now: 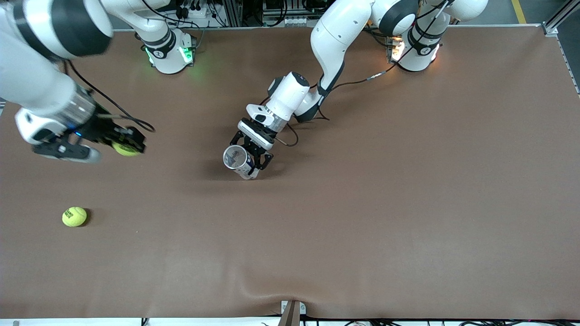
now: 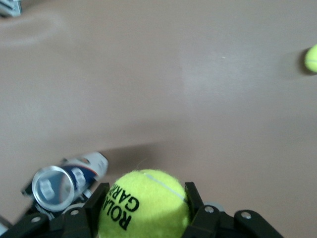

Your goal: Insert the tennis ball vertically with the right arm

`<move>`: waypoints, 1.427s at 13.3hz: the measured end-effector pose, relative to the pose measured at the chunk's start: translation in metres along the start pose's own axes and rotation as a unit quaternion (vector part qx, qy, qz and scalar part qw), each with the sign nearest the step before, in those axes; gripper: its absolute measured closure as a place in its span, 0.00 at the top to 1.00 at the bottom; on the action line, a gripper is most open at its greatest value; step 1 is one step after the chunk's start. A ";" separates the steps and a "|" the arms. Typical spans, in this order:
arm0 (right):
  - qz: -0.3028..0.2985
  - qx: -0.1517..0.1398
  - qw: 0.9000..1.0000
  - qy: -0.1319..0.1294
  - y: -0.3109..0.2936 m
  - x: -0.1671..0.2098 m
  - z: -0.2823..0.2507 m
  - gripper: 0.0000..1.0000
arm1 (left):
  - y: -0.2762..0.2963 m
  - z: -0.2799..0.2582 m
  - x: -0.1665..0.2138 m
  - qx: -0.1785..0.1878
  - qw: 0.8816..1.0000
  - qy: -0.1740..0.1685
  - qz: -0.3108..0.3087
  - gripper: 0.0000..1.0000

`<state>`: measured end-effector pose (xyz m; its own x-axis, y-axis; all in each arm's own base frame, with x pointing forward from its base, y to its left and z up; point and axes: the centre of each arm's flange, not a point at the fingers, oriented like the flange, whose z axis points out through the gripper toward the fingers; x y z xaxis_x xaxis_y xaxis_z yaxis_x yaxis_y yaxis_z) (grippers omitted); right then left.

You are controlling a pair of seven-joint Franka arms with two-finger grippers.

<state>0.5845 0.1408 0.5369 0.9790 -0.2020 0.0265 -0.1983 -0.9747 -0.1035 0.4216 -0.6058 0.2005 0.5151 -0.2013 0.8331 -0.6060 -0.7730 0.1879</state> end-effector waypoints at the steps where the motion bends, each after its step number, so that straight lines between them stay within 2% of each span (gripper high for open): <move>1: 0.013 0.003 1.000 0.002 -0.018 0.000 0.015 0.67 | 0.000 0.000 0.000 0.000 1.000 0.000 0.000 0.85; 7: 0.067 0.009 0.998 -0.002 -0.109 -0.026 0.078 0.67 | 0.000 0.000 0.001 0.000 1.000 0.001 0.000 0.87; 13: 0.089 -0.006 0.996 -0.024 -0.137 -0.044 0.112 0.67 | -0.001 0.002 -0.003 0.001 1.000 -0.002 0.000 0.87; 19: 0.063 -0.026 0.997 -0.048 -0.172 -0.075 0.148 0.67 | -0.002 0.002 -0.002 0.002 1.000 -0.002 0.001 0.87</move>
<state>0.5519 0.3384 0.4057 0.9456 -0.3156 -0.0790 -0.3199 -0.9462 -0.0484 0.4227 -0.6048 0.1971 0.5160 -0.2044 0.8319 -0.6048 -0.7747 0.1848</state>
